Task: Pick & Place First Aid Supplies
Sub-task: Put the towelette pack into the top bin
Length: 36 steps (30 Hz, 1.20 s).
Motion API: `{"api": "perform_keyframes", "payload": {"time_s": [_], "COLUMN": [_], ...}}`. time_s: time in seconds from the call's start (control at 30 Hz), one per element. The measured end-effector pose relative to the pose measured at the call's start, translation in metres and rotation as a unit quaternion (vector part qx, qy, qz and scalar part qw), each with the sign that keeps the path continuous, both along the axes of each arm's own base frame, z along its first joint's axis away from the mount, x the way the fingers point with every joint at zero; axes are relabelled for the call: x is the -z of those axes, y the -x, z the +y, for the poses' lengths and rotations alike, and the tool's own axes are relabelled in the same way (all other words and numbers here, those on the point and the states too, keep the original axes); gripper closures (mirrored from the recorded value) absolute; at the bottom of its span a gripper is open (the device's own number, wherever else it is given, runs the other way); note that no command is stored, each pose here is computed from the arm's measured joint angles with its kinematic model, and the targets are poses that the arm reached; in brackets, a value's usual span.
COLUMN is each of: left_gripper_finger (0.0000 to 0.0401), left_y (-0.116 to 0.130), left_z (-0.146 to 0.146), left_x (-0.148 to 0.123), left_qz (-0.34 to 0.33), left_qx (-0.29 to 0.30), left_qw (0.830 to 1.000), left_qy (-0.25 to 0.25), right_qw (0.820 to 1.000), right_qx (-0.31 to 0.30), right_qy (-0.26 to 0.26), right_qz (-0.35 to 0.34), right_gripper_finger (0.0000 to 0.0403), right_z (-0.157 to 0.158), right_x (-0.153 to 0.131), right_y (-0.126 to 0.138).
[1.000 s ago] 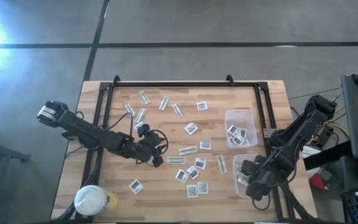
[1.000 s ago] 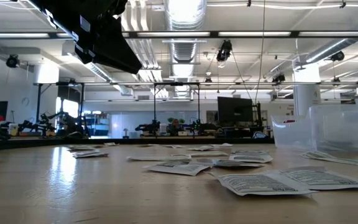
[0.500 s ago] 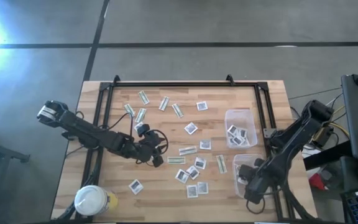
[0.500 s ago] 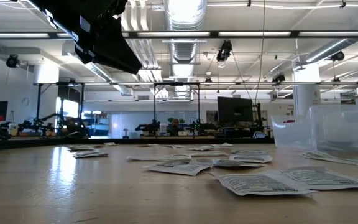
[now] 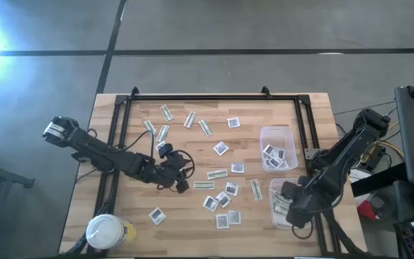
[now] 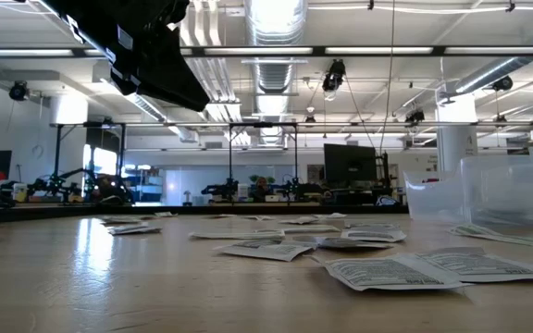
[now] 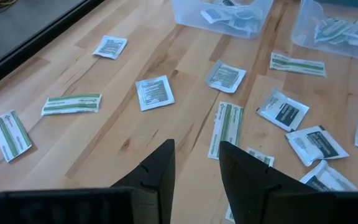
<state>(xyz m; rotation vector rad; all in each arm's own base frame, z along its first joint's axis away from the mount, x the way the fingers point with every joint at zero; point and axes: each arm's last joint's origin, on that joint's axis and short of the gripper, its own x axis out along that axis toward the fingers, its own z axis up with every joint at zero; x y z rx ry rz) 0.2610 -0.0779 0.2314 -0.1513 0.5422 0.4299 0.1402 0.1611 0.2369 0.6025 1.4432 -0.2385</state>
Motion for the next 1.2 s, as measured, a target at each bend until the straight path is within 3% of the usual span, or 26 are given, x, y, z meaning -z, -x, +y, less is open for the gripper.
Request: {"api": "perform_keyframes", "payload": {"time_s": [0.5,0.7,1.0,1.2], "left_gripper_finger": [0.0282,0.0281,0.0279,0.0239], "left_y": [0.008,0.015,0.015,0.018], "left_z": [0.013,0.022,0.025,0.025], "left_x": [0.001,-0.004,-0.015,-0.026], "left_qz": [0.067,0.131,0.148,0.170], "left_qx": [-0.042,-0.065,-0.069,-0.071], "left_qw": [0.997,0.989,0.987,0.983], "left_qy": [-0.003,0.009,0.006,-0.001], "right_qw": [0.984,0.979,0.978,0.978], "right_qx": [0.039,0.027,0.026,0.026], "right_qy": [0.046,0.071,0.079,0.080], "right_qz": [-0.169,-0.191,-0.193,-0.192], "right_gripper_finger": [0.0320,0.0331,0.0329,0.0321], "right_z": [-0.024,-0.025,-0.024,-0.024], "right_x": [-0.030,-0.031,-0.029,-0.029], "right_y": [0.008,0.008,0.006,0.006]}}
